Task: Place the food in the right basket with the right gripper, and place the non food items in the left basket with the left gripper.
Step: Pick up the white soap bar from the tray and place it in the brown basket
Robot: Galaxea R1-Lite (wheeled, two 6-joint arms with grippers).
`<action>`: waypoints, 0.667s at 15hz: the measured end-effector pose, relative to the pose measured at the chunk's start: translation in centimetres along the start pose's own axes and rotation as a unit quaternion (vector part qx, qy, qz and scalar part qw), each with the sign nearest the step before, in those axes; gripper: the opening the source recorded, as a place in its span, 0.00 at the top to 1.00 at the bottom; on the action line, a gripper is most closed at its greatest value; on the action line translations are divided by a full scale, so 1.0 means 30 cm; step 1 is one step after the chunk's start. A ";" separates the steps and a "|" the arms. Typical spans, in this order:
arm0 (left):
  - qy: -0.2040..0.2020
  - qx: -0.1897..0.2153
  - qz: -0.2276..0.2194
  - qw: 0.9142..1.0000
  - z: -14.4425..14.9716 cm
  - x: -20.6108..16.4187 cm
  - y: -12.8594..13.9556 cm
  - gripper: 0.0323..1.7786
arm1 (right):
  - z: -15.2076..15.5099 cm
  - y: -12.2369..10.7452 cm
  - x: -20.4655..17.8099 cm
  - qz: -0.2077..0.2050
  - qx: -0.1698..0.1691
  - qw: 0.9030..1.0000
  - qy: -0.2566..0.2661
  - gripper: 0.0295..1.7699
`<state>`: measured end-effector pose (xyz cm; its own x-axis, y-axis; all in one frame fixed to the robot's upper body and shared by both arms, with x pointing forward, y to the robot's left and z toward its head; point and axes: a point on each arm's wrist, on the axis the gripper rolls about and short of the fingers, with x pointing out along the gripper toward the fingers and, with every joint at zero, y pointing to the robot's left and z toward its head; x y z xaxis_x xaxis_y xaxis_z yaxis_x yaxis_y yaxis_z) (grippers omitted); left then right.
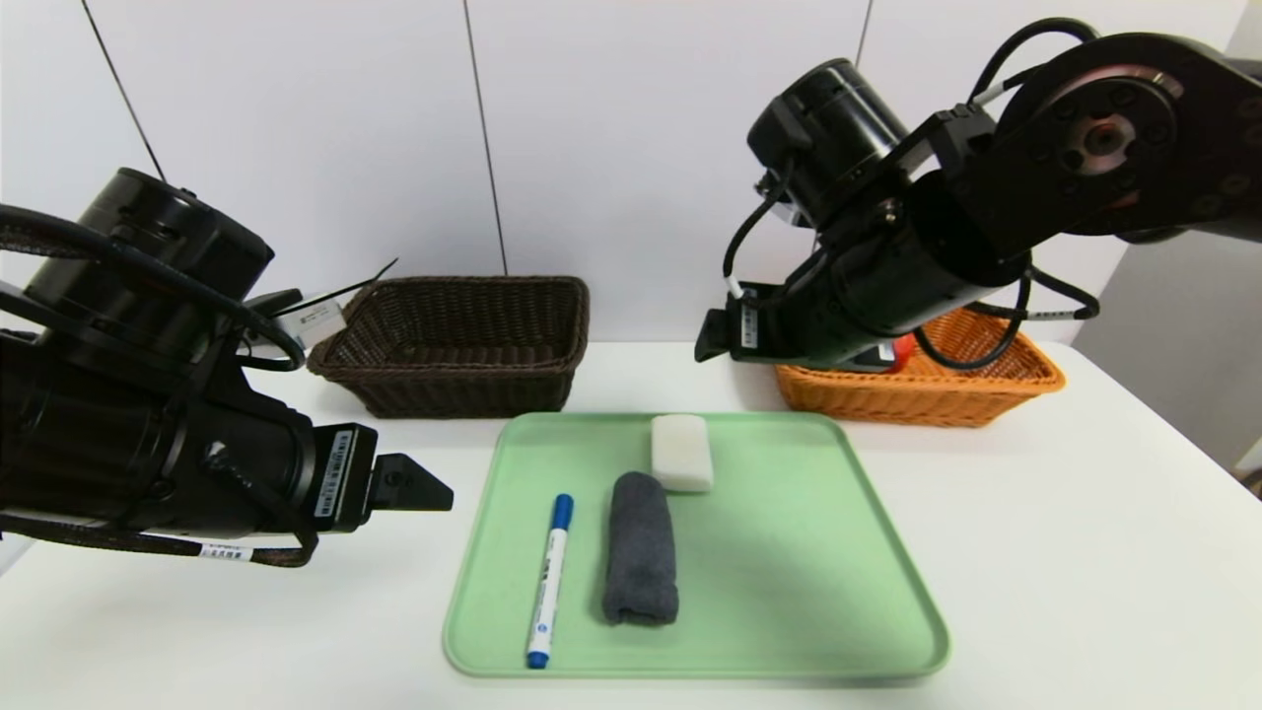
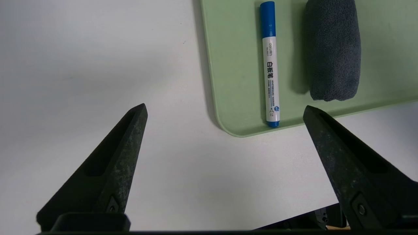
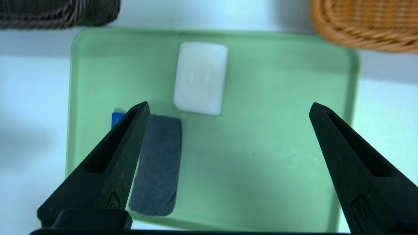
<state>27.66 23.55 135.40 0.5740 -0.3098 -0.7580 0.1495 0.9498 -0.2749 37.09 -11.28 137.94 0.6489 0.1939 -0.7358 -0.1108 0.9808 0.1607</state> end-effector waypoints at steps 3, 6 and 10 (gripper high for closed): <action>0.001 0.001 -0.001 1.000 -0.005 -0.002 -0.001 0.05 | -0.050 0.064 0.065 -0.002 -0.012 0.999 0.029 0.04; 0.002 0.001 -0.001 1.000 -0.008 -0.002 -0.001 0.05 | -0.078 0.106 0.153 -0.012 -0.005 0.999 0.038 0.04; 0.002 0.001 -0.001 1.000 -0.008 -0.002 -0.001 0.05 | -0.104 0.135 0.245 -0.036 -0.005 0.999 0.034 0.04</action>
<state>27.43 23.52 135.31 0.5705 -0.3126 -0.7595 0.1535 0.9490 -0.2753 39.08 -5.80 131.14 0.6029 0.1245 -0.7880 -0.0740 0.9922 0.1001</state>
